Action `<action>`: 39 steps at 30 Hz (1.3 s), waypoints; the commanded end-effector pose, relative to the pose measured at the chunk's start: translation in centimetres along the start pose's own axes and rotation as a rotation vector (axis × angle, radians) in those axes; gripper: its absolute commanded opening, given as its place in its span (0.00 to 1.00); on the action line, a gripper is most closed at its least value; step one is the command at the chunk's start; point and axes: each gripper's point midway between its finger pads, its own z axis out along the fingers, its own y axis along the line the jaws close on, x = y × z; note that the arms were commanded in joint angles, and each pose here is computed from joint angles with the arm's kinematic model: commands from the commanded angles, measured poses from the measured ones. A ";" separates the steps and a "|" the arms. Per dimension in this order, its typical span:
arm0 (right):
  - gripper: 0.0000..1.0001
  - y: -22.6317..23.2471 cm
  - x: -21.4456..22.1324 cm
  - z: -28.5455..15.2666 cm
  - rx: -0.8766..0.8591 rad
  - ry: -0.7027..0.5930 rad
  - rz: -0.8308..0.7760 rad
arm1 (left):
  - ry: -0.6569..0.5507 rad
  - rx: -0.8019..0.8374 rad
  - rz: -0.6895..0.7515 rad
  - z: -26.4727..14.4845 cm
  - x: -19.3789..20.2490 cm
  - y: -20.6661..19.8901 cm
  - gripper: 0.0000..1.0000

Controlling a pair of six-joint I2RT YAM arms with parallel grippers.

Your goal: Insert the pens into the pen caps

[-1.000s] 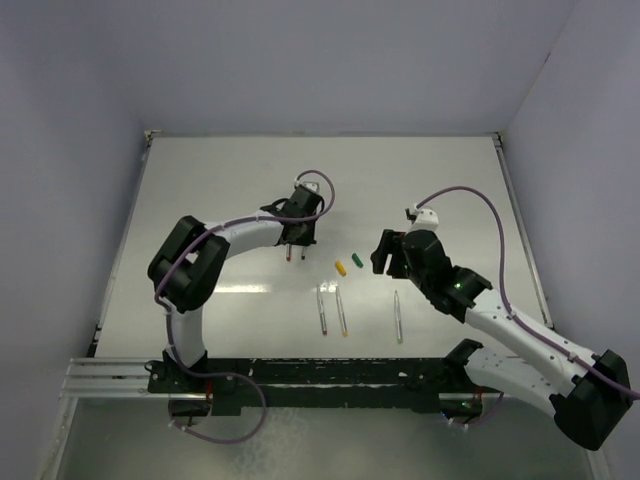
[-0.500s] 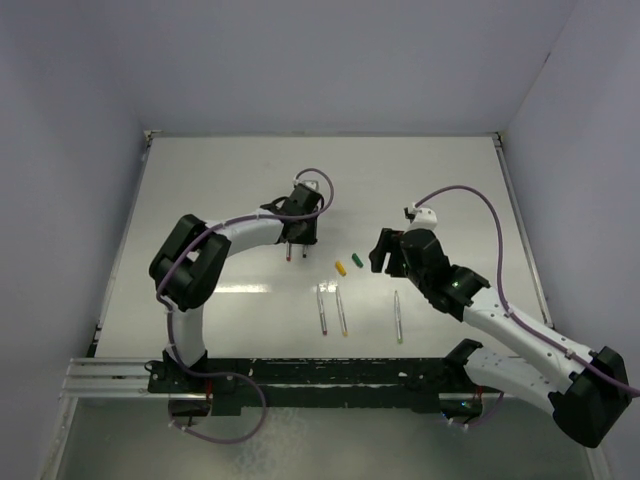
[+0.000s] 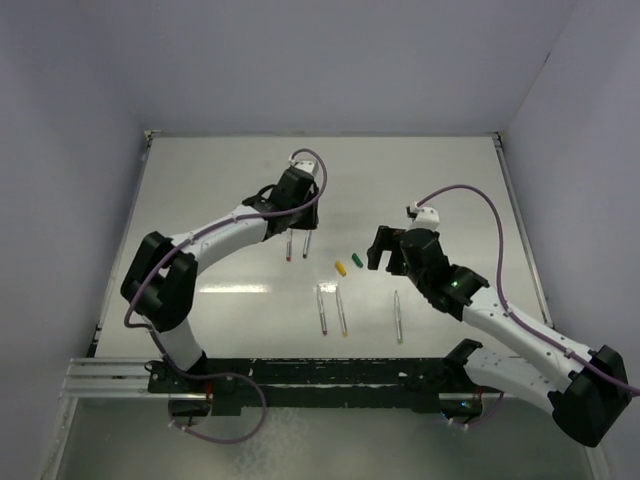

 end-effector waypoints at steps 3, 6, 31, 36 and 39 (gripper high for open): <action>1.00 -1.1 -1.8 0.4 0.093 -0.064 0.011 | -0.018 0.079 0.056 -3.8 1.0 -2.1 0.36; 1.00 -1.9 -1.8 0.4 0.131 -0.070 0.007 | 0.044 0.069 0.087 -4.9 4.5 -2.7 0.36; 1.00 -2.9 -1.6 -1.6 0.078 -0.130 0.058 | 0.294 0.090 0.135 -8.0 18.7 -7.4 0.49; 1.00 -3.0 -1.2 -1.6 0.072 -0.118 0.052 | 0.302 0.064 0.135 -7.9 19.2 -7.1 0.50; 1.00 -2.8 -1.2 -1.4 0.066 -0.119 0.060 | 0.313 0.057 0.140 -7.8 19.6 -7.0 0.50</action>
